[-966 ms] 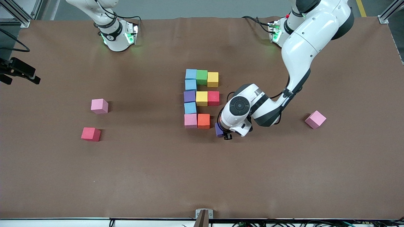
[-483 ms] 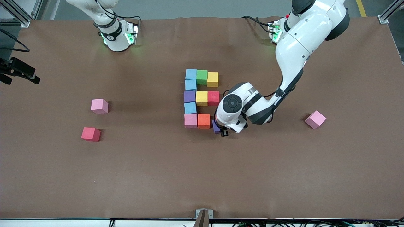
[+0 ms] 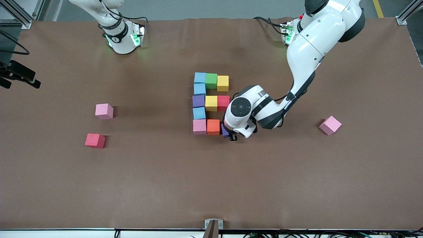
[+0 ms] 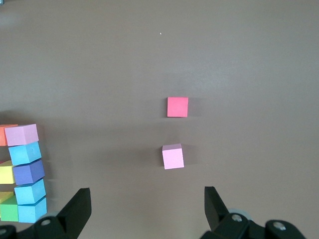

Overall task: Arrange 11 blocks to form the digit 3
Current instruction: 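Lower the purple block beside the orange block with the left gripper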

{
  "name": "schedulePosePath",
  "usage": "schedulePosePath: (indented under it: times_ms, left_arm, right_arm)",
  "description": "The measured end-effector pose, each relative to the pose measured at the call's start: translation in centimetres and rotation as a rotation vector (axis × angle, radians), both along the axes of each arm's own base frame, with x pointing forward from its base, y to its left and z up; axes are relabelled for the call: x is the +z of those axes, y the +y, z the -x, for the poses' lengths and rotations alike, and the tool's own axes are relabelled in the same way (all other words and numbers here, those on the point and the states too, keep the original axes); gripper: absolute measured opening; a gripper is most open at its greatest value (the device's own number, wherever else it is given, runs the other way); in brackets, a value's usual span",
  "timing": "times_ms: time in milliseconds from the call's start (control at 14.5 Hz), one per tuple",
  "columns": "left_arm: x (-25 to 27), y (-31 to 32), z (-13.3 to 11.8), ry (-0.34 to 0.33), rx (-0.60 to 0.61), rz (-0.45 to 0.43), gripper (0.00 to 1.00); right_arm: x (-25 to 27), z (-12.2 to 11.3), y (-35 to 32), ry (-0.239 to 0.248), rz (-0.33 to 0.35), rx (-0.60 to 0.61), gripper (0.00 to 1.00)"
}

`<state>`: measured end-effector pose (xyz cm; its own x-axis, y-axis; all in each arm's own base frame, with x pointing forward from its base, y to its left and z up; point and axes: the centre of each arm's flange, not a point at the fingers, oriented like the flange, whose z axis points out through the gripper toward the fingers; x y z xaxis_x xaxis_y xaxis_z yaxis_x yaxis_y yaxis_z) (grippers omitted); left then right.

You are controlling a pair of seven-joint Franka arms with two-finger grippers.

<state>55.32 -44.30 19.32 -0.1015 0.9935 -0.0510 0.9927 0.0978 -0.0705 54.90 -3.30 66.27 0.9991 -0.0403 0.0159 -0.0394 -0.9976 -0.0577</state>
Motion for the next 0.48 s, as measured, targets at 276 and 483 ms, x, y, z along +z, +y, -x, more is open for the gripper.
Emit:
schedulePosePath:
  times_ms: [276, 483]
  left_arm:
    - [-0.02, -0.34, 0.42, 0.001, -0.026, 0.001, 0.57]
    - [-0.02, -0.91, 0.98, 0.001, -0.04, 0.013, 0.57]
  right_arm:
    - [0.02, 0.0, 0.0, -0.001, 0.0, 0.0, 1.0]
    - [0.03, -0.01, 0.0, -0.001, 0.0, 0.0, 1.0]
